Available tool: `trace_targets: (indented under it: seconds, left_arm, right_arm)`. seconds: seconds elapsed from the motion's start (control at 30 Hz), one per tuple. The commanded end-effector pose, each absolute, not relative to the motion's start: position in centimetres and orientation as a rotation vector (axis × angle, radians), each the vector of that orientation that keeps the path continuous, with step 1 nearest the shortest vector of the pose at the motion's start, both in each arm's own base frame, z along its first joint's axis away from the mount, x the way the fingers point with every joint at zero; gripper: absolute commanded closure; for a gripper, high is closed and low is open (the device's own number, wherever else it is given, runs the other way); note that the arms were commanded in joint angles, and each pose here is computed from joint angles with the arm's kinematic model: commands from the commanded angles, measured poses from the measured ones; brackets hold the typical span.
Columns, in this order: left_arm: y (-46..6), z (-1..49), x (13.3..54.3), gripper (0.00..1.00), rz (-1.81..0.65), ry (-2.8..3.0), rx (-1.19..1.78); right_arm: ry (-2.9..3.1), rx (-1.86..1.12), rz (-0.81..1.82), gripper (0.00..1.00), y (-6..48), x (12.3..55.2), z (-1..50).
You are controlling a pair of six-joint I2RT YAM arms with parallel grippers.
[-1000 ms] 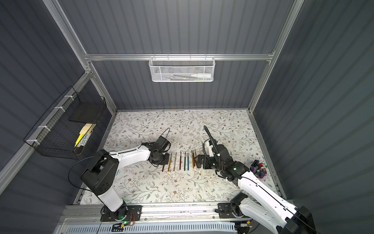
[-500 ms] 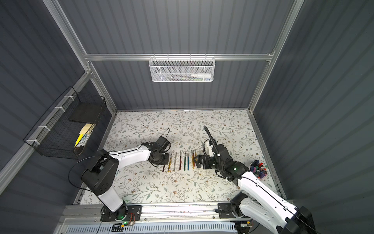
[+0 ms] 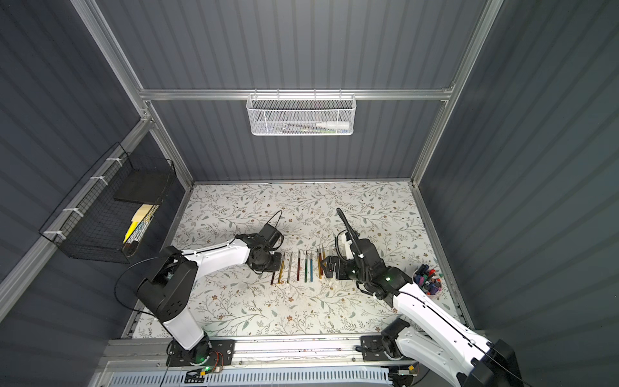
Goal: Remove protective caps from carving knives
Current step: Place the carving knife at the center of the board.
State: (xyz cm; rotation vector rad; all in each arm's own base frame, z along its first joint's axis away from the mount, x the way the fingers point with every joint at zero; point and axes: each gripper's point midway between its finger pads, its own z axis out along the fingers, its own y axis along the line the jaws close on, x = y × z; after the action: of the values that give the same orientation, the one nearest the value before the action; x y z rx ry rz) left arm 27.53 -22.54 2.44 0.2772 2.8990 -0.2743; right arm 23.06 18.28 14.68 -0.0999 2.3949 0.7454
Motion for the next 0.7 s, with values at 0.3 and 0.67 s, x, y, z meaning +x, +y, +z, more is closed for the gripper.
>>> trace_targets:
  seconds: [0.3, 0.67]
  left_arm:
    - [-22.8, 3.4, 27.4, 0.81, -0.286, 2.901, 0.277]
    - [-22.0, 9.1, 29.2, 0.30, -0.238, 2.764, 0.238]
  right_arm:
    - [2.393, -0.094, 0.716, 0.01, 17.8, 23.0, 14.5]
    - [2.315, -0.135, 0.654, 0.01, 17.4, 24.1, 16.4]
